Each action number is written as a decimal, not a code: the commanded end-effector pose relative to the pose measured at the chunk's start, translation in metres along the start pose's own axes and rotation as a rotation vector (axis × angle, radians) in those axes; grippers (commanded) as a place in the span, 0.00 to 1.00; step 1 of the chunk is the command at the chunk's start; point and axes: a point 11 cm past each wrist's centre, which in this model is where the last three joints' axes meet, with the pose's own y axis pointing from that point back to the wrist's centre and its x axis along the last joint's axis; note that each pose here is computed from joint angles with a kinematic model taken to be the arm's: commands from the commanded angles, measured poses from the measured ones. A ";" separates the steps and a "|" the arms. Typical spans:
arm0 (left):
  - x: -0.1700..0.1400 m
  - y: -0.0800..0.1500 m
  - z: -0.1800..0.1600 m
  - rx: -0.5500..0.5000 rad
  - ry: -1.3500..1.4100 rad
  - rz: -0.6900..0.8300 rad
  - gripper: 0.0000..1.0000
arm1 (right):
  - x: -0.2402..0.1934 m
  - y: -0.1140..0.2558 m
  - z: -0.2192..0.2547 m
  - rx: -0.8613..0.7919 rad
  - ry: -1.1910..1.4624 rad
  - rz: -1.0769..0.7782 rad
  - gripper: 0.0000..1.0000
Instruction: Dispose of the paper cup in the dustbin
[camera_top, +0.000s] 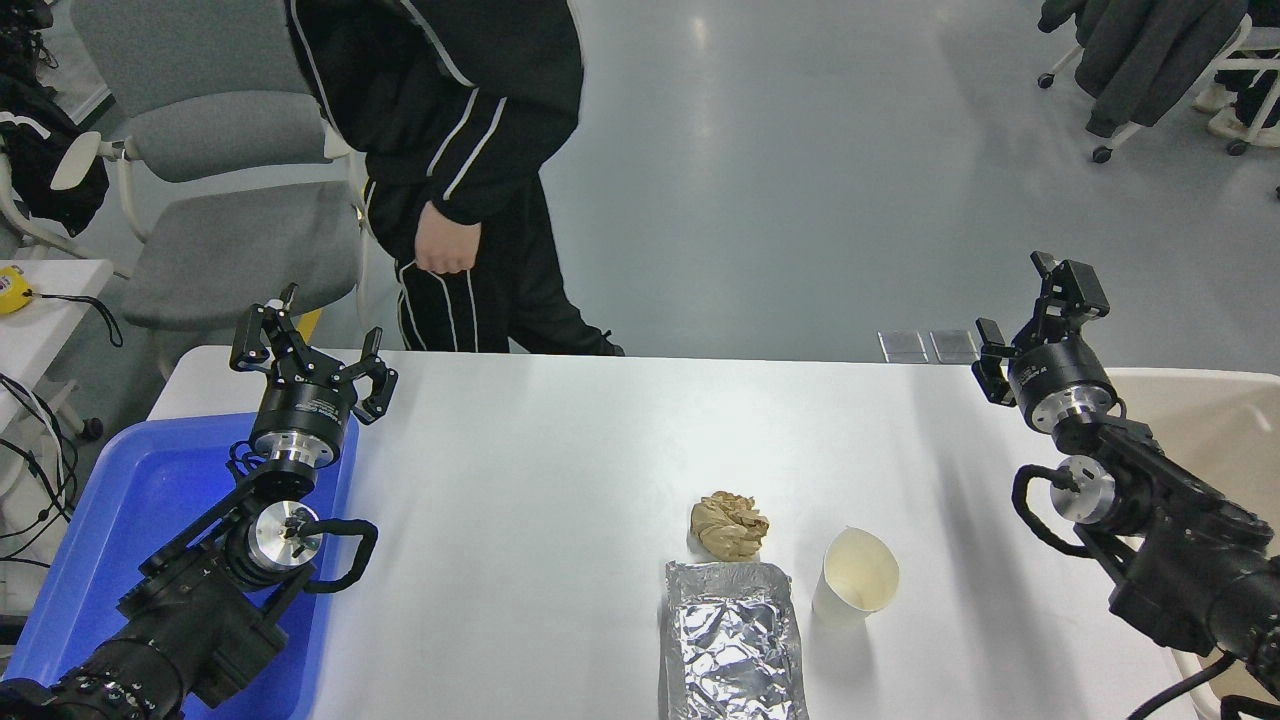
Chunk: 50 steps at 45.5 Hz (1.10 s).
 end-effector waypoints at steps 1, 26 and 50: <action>0.000 0.000 0.000 0.000 0.000 0.000 1.00 | 0.000 0.000 0.000 0.000 0.000 0.001 0.99; 0.000 0.000 0.000 0.000 0.000 0.000 1.00 | -0.006 -0.006 -0.009 0.019 -0.003 -0.010 0.99; 0.000 0.000 0.000 0.001 0.000 0.000 1.00 | 0.013 -0.021 -0.023 -0.041 0.065 0.089 0.99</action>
